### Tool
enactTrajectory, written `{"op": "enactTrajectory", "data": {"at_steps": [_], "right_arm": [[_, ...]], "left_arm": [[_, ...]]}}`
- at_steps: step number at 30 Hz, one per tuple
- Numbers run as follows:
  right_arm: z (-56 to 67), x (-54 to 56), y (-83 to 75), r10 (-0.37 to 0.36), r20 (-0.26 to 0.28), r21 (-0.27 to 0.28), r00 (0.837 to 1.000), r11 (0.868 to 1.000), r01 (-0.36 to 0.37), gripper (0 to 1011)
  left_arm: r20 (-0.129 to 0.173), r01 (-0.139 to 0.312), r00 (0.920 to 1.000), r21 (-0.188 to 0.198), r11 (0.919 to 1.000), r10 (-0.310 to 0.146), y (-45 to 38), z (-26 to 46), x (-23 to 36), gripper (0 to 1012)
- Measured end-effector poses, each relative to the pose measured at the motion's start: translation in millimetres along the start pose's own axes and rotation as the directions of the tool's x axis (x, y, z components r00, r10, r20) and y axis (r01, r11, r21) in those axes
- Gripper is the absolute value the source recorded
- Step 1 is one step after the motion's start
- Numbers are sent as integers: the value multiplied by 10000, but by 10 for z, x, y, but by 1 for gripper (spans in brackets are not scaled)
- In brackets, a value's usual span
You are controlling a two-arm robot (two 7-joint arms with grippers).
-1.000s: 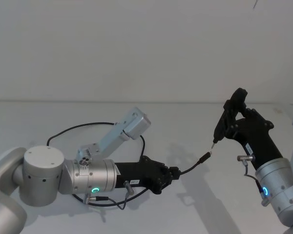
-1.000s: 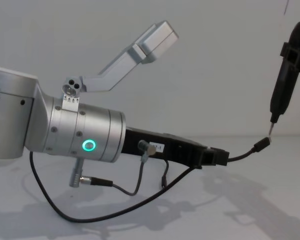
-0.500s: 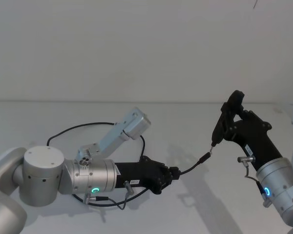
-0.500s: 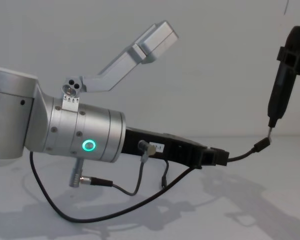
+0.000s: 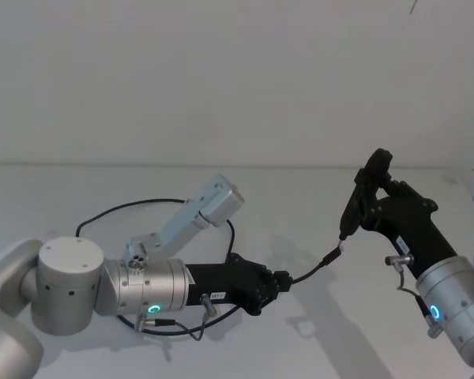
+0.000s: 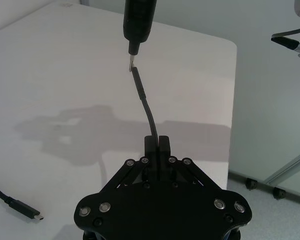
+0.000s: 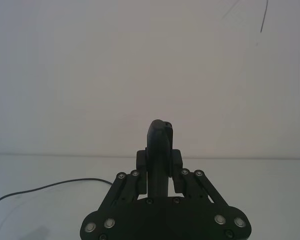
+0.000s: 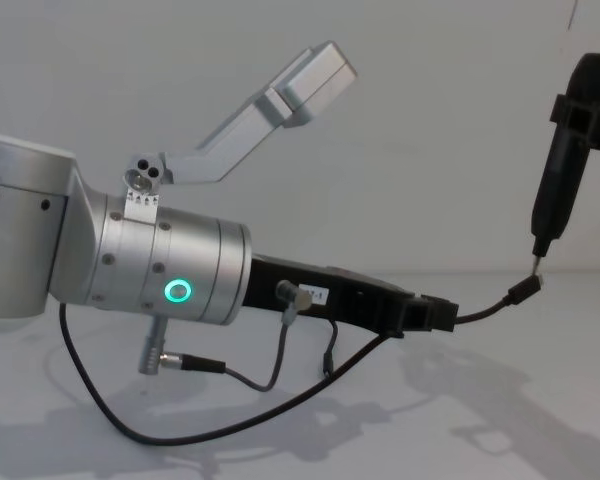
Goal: Pick up the data cable with the one hand.
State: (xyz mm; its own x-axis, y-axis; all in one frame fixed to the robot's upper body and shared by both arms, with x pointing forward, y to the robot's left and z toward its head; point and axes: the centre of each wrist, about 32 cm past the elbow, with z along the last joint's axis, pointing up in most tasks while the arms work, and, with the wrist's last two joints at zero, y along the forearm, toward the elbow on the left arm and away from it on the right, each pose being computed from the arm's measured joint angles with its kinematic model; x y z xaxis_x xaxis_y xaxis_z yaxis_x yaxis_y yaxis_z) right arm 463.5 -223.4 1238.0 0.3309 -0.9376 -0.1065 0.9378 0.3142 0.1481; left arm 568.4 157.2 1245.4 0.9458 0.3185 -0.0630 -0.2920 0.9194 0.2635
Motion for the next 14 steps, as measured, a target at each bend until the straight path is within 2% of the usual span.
{"op": "enactTrajectory", "data": {"at_steps": [14], "right_arm": [[12,8,-1,64,-29,-26,10000,10000,-64,279]], "left_arm": [[-1,0,10000,0,10000,0,0,0,0,40]]}}
